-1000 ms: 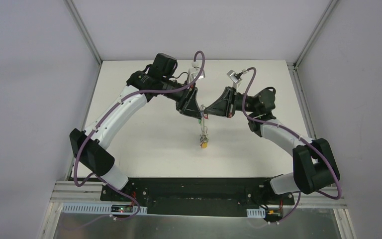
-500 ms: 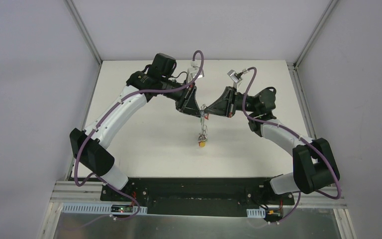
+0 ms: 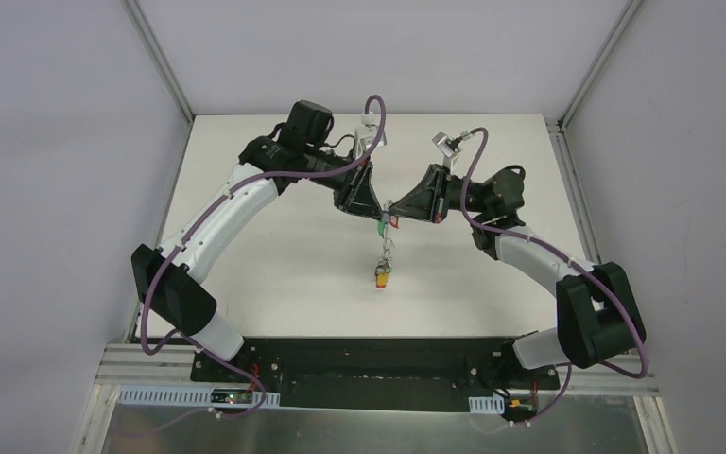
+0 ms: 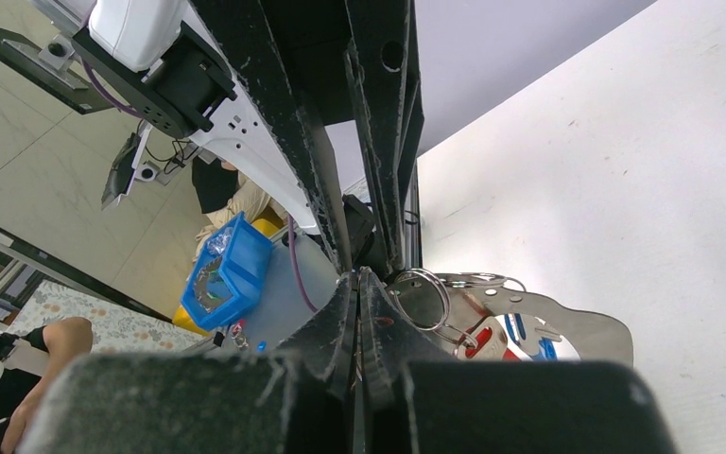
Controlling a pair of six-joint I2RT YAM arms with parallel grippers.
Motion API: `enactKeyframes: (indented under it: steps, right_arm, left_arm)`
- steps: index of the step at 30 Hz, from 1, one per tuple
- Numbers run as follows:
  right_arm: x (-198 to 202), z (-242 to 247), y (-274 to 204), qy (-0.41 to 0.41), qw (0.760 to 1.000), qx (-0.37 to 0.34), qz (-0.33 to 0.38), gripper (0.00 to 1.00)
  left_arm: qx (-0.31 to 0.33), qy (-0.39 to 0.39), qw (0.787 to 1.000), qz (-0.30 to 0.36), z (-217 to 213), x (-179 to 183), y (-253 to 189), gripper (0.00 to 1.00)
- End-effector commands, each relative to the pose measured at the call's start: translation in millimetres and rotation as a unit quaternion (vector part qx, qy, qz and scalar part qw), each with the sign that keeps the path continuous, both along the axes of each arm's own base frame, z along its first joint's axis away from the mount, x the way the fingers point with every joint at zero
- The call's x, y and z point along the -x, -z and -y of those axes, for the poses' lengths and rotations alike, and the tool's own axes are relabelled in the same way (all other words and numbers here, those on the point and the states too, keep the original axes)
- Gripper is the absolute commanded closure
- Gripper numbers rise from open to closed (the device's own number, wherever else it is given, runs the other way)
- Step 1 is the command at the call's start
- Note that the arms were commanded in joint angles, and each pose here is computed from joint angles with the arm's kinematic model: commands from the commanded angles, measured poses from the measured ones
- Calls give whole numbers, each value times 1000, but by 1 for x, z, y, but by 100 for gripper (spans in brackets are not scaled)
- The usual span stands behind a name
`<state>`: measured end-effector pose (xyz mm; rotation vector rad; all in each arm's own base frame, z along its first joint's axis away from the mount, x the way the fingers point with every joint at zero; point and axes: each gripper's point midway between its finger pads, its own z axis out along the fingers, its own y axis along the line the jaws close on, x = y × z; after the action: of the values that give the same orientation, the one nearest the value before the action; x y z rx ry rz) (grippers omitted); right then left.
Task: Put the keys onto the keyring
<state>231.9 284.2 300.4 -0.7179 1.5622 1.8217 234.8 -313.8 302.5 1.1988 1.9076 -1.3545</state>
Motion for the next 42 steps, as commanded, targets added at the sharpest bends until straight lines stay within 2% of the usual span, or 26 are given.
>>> enactKeyframes:
  steps: [1,6,13,19,23,30,37,42]
  right_arm:
    - [-1,2,-19,4,999,-20,47,100]
    - [-1,2,-20,4,999,-21,48,100]
    - [-2,2,-19,5,999,-20,48,100]
    - [-3,2,-19,6,999,-20,48,100]
    - [-3,2,-17,7,999,-19,48,100]
    - [-3,3,-14,8,999,-16,47,100]
    - [-3,4,-14,7,999,-14,47,100]
    - [-3,4,-12,8,999,-13,45,100]
  left_arm:
    - [26,10,999,34,-4,4,-15,77]
    - [21,12,1000,18,-3,5,-4,77]
    - [22,22,1000,-2,0,12,6,86]
    - [16,30,999,-10,5,19,12,86]
    - [13,30,999,0,3,19,8,83]
    - [9,20,999,33,-1,13,-3,67]
    - [17,7,999,43,-1,5,-10,65]
    - [31,4,999,27,4,3,-14,65]
